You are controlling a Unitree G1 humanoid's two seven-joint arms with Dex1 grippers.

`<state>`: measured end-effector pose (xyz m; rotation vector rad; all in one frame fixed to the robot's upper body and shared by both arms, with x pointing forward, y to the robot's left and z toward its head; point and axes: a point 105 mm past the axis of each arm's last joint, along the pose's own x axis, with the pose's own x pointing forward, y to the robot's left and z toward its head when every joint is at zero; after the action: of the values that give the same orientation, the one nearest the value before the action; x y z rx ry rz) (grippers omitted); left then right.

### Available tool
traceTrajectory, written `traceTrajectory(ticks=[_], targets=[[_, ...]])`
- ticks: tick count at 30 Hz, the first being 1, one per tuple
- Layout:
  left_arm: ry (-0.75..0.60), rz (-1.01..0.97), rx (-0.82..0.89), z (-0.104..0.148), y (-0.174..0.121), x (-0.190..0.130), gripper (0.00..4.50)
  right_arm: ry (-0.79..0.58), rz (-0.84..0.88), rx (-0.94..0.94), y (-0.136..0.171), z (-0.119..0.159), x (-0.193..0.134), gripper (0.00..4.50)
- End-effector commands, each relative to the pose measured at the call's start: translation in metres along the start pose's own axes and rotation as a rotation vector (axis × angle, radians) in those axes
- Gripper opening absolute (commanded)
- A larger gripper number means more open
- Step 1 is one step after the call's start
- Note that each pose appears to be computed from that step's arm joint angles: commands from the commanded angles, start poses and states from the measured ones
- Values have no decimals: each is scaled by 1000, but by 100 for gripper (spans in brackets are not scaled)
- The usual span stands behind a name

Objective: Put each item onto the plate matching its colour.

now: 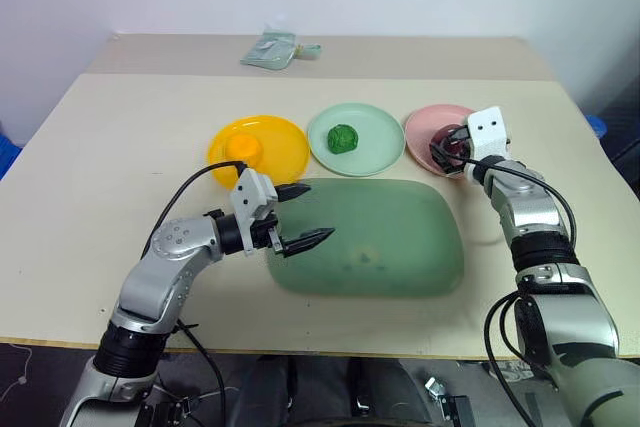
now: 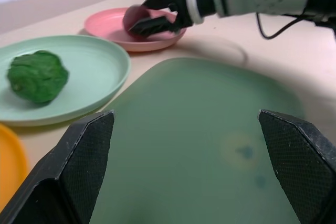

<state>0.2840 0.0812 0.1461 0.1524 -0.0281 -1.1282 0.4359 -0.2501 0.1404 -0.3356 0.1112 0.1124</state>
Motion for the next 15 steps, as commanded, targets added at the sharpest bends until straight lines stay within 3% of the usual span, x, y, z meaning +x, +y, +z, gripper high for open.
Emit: traceTrajectory(ticks=[1, 5, 7, 10, 15], targets=[[-35, 59, 41, 11, 4, -4, 450, -193, 16, -90, -11, 43, -12, 445], [-29, 218, 75, 10, 28, -20, 450, -280, 136, -106, -6, 52, -39, 445], [-1, 399, 108, 5, 57, -47, 450, -284, 253, -113, -1, 44, -67, 445], [36, 602, 153, 0, 84, -89, 450, -241, 401, -83, 4, 29, -104, 445], [142, 737, 141, -22, 91, -139, 450, -88, 458, -56, -15, -8, -139, 445]])
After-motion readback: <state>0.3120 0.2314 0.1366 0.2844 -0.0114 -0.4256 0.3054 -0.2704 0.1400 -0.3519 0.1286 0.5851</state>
